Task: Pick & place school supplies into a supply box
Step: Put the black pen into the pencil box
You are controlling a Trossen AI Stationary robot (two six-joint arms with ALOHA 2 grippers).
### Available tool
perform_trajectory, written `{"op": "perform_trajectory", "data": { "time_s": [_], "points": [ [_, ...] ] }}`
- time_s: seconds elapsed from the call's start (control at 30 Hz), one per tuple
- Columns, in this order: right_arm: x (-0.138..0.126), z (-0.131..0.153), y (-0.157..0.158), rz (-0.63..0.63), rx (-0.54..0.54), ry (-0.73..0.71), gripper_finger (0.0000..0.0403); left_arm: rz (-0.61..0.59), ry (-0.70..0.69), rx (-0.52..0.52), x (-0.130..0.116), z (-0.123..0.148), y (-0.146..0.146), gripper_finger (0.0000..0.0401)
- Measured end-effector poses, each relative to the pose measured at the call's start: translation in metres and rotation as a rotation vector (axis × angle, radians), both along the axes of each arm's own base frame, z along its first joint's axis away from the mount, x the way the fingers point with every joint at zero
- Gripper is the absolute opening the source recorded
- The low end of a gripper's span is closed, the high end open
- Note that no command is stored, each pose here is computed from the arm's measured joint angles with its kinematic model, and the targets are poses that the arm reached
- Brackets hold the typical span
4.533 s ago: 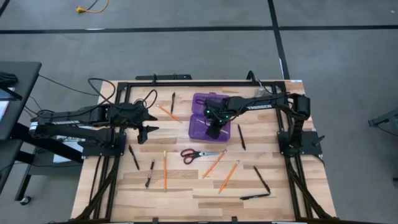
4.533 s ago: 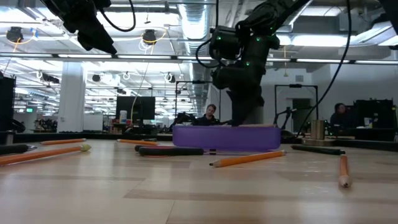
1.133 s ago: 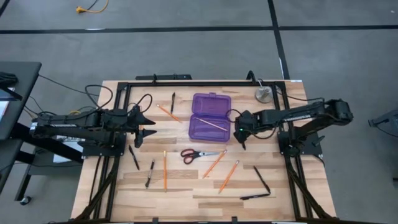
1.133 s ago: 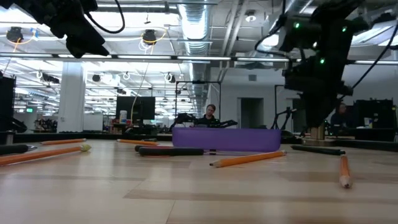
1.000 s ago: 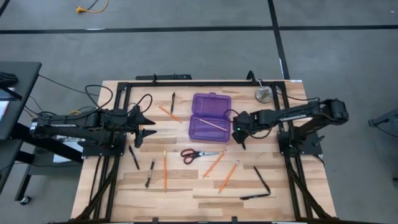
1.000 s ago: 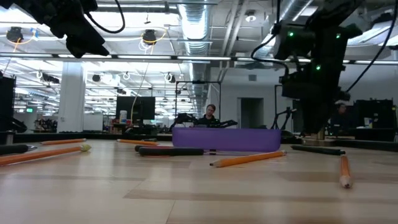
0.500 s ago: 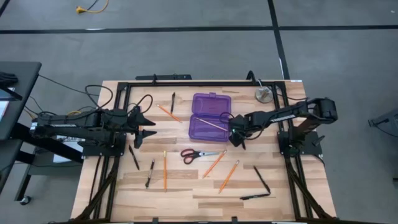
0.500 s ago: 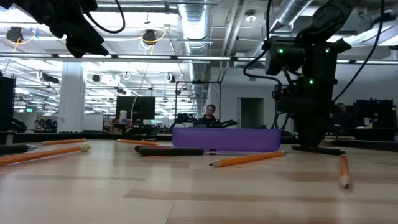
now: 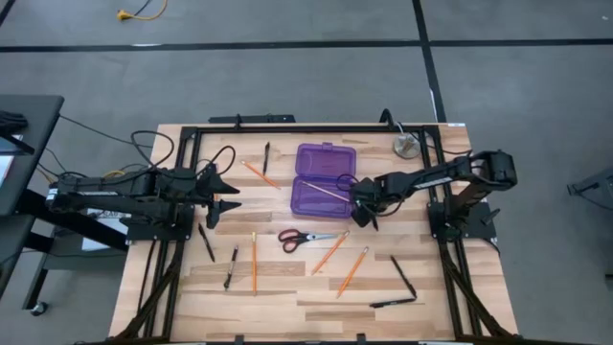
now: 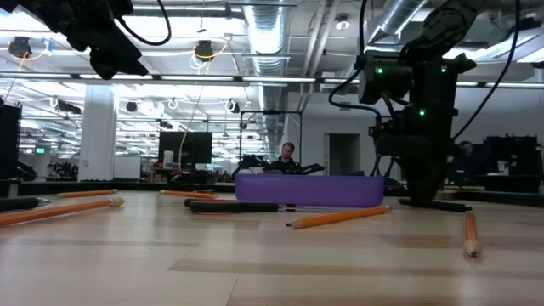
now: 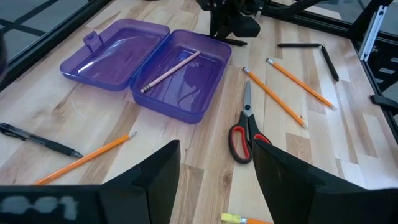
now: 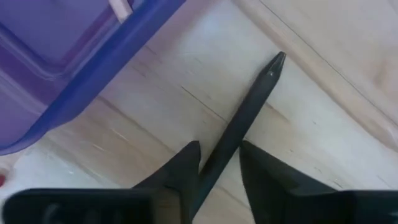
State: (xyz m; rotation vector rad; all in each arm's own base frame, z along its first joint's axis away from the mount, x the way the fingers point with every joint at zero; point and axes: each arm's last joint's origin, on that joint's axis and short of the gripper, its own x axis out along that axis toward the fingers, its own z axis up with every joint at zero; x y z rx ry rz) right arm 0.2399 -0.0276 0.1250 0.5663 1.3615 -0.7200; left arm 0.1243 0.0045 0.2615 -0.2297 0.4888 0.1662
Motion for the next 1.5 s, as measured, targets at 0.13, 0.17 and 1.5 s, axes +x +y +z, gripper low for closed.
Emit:
{"op": "perform_trajectory", "data": {
  "time_s": [0.13,0.17,1.5],
  "points": [
    [-0.001,0.006,0.000,-0.001,0.001,-0.030,0.0045,0.000,0.000,0.000,0.000,0.000,0.000,0.0190],
    [-0.001,0.006,0.000,-0.001,0.001,-0.033,0.0032,0.000,0.000,0.000,0.000,0.000,0.000,0.0190],
    [0.039,0.086,-0.011,0.100,-0.065,-0.101,0.0010,0.002,-0.002,-0.021,0.000,0.000,0.000,0.0190]
  ]
}}
